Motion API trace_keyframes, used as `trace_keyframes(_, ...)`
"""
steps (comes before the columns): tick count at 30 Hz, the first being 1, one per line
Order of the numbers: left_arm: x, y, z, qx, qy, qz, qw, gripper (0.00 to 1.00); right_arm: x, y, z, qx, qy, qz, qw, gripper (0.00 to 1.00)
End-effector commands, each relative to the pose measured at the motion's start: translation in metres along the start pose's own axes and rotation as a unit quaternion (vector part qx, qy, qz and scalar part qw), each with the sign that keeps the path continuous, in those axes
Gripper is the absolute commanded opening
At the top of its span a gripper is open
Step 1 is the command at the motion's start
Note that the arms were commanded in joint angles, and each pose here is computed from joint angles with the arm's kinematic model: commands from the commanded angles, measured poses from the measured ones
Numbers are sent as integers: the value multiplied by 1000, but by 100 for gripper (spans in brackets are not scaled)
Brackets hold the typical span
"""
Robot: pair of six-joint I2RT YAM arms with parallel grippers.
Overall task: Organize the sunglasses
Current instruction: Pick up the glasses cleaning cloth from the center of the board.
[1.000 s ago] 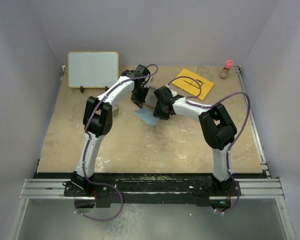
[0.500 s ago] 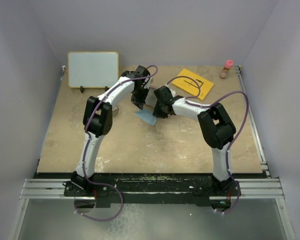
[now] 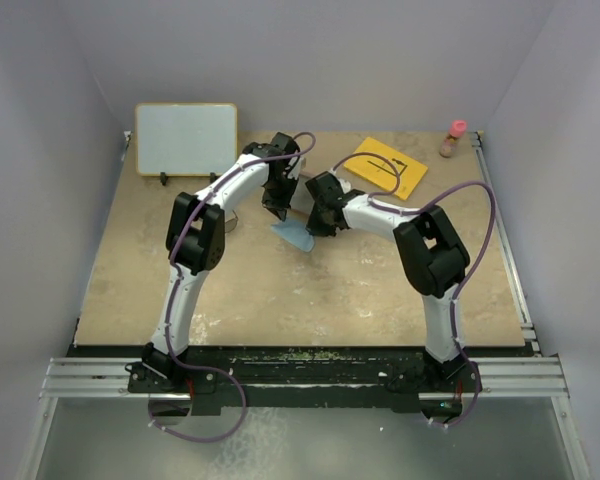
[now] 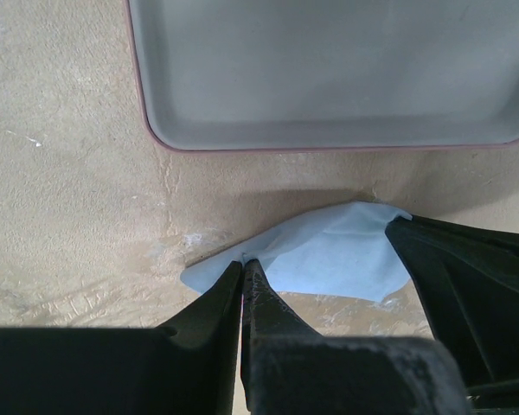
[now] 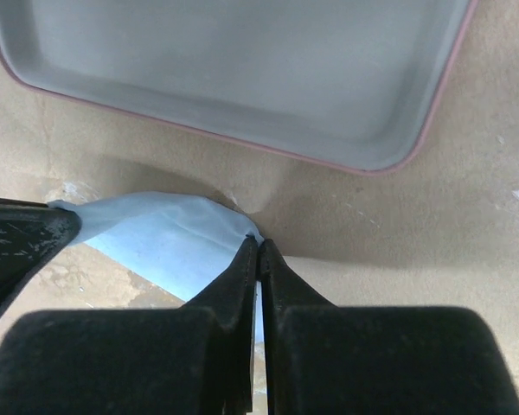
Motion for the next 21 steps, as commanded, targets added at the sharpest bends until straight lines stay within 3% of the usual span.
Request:
trace_keyframes(1,-17,27,-1,6,2,-46,999,4,-5,13,-4,52,13,-9,999,0)
trace_keyframes(9,-34,33,-2,22,0,-79,997,4,-24,27,11,63,29,-36,997,0)
trace_keyframes(15,-54,28,-4,39,-2,-133,990,4,-34,19,15,85,37,-51,994,0)
trace_keyframes(21,-65,21,-3,49,7,-149,988,4,-57,11,17,101,25,-68,992,0)
Point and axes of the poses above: each gripper's point midway between its finger pads, its own y axis back along the fingers, its own z axis along the line the jaws close on, x = y × z, the point moved 9 cm from there along y, back along the fingers, and after that the axes turned 10 degrees about -y, right-handed, at the moved point
